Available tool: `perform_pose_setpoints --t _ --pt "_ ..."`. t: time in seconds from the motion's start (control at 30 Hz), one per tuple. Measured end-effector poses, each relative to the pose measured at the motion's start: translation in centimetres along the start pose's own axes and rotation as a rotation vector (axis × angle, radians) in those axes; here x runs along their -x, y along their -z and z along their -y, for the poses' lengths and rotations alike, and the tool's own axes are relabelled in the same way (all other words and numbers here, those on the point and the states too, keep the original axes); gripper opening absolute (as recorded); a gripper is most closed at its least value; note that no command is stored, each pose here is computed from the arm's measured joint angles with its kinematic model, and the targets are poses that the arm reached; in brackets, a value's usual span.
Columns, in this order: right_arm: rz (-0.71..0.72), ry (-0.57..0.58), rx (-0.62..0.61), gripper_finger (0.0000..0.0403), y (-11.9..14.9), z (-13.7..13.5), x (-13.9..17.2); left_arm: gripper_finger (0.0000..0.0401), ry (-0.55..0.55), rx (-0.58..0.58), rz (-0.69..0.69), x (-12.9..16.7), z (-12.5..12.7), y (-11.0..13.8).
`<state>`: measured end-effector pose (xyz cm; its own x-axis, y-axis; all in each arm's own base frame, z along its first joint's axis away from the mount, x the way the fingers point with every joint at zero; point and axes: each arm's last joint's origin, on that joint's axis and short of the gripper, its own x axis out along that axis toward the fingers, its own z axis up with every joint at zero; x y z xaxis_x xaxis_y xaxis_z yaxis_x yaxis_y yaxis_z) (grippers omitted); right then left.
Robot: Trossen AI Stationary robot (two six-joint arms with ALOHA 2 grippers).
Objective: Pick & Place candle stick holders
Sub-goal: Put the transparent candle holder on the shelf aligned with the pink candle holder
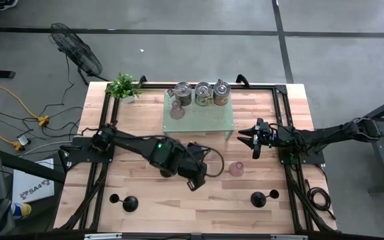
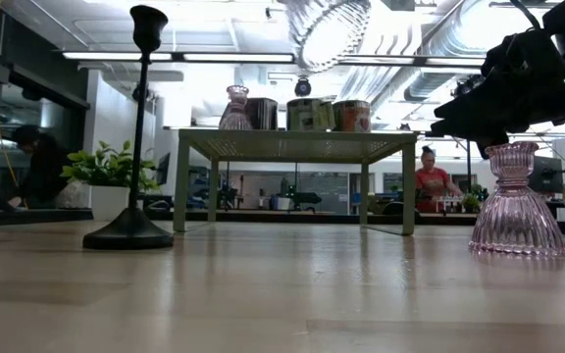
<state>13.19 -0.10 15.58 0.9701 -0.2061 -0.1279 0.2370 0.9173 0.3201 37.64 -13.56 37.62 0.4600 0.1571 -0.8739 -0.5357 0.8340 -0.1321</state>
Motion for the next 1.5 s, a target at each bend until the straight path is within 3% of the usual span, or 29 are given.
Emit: perform_pose_setpoints --t 0.6,0.87,1.3,1.5 --pt "-0.006 0.003 0.002 0.0148 0.1 0.0 0.0 0.0007 -0.086 -0.022 0.0 -1.6 -5.5 -5.2" --pt "-0.006 0.003 0.002 0.0148 0.1 0.0 0.0 0.0007 -0.135 -0.025 0.026 -0.8 -9.0 -7.3" --pt "-0.01 0.004 0.003 0.0148 0.1 0.0 0.0 0.0007 -0.226 -0.253 -0.008 -0.4 -14.2 -9.7" --pt "-0.011 0.004 0.003 0.0148 0.1 0.0 0.0 0.0007 -0.228 -0.468 0.002 -0.5 -14.7 -10.4"
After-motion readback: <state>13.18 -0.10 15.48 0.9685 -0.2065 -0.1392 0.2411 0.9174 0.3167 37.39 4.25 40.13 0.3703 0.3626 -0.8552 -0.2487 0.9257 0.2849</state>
